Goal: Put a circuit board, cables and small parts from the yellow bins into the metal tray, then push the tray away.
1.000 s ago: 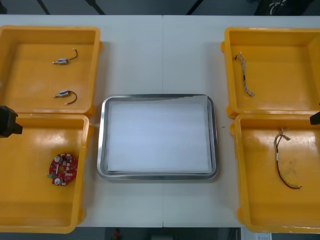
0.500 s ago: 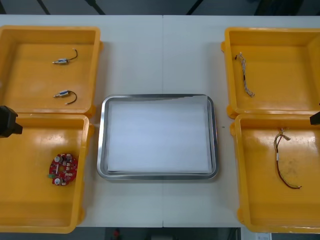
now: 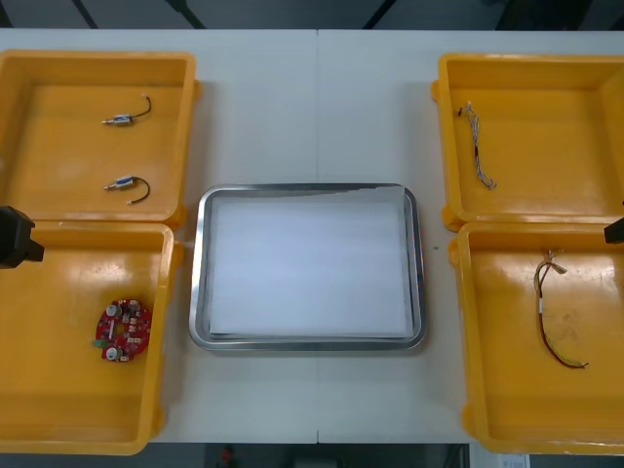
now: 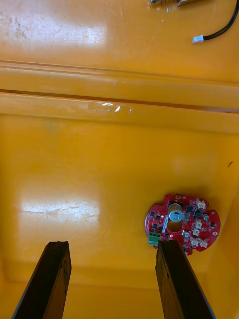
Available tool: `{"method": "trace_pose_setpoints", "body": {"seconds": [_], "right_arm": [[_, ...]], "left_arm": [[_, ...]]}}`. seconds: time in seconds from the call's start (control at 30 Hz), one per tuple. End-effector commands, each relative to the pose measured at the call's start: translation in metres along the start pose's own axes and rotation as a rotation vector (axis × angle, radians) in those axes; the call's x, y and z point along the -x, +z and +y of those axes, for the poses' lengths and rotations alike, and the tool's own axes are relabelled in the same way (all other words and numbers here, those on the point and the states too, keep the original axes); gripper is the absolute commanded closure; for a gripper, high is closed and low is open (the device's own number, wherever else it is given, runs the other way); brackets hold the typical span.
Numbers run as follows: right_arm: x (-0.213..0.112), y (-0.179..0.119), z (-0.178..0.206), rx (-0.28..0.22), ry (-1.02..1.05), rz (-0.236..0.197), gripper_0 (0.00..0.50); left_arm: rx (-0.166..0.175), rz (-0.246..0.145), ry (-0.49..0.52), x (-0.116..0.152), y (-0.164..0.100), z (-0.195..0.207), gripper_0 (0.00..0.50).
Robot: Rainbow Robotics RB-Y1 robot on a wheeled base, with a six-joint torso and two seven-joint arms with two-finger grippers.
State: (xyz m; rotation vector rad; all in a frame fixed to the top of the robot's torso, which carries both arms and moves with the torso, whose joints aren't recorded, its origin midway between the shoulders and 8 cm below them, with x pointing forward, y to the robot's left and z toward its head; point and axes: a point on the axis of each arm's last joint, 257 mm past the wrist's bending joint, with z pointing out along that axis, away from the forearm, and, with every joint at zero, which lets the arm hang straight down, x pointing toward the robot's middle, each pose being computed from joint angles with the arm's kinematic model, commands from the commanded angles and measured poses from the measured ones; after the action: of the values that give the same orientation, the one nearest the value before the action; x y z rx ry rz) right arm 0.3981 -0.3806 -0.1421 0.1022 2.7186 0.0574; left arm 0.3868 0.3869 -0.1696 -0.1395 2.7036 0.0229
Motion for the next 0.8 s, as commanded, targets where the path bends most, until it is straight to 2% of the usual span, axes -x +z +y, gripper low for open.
{"method": "trace_pose_setpoints", "body": {"seconds": [0.03,0.8], "right_arm": [[0.0045,-0.0058,0.0005,-0.002,-0.046,-0.032,0.0],[0.0045,-0.0058,0.0005,-0.002,-0.046,-0.032,0.0]], "left_arm": [[0.036,-0.03,0.086,0.0102,-0.0111,0.0084,0.0],[0.036,-0.03,0.086,0.0102,-0.0111,0.0084,0.0]]}}
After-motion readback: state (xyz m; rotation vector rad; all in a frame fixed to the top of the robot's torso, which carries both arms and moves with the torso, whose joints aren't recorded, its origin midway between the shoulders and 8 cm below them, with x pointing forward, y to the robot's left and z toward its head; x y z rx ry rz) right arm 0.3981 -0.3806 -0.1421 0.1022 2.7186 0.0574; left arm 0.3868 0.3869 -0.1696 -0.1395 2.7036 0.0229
